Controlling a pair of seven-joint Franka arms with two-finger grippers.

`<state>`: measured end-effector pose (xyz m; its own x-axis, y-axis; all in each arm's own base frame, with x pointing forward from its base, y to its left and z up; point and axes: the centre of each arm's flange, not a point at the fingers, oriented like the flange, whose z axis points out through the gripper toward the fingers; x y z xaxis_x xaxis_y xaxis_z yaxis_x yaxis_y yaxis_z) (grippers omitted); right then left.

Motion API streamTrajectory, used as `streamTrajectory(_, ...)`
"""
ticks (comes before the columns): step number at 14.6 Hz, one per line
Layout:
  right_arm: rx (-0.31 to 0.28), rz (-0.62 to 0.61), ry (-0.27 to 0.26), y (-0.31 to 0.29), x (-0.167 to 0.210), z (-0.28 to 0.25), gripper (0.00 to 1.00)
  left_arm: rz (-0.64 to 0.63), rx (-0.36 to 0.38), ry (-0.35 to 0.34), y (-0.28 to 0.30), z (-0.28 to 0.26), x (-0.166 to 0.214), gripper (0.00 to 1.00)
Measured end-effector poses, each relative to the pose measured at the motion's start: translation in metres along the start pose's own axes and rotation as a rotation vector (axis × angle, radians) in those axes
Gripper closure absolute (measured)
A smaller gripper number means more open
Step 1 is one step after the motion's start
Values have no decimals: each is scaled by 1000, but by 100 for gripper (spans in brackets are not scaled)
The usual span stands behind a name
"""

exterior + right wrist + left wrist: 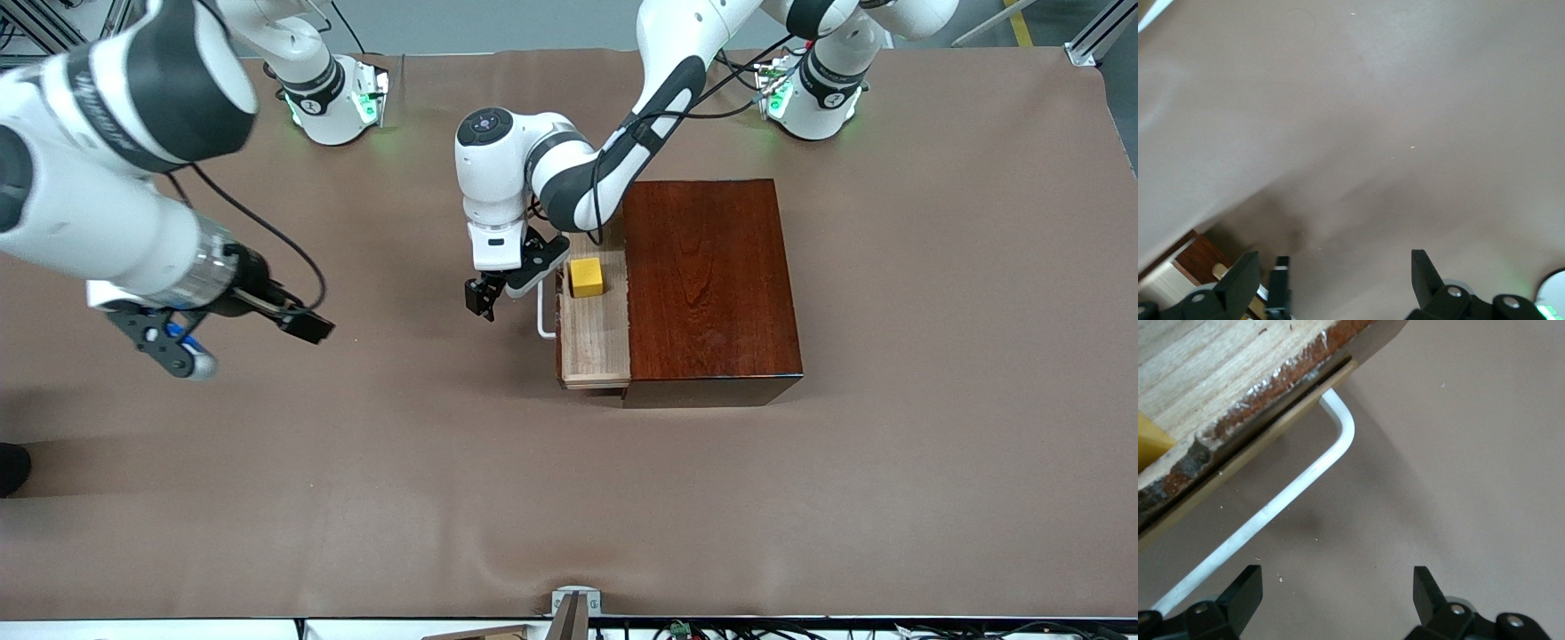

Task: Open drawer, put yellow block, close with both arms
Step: 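Push the drawer shut with the left gripper while the right arm retracts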

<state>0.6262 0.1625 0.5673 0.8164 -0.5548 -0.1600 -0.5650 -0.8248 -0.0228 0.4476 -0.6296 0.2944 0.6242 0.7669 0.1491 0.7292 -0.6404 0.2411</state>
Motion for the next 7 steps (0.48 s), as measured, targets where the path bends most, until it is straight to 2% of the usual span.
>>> streamTrajectory(7,-18,-171,-30,51,15,-30,0,-18,61,38,-3,2,9,0)
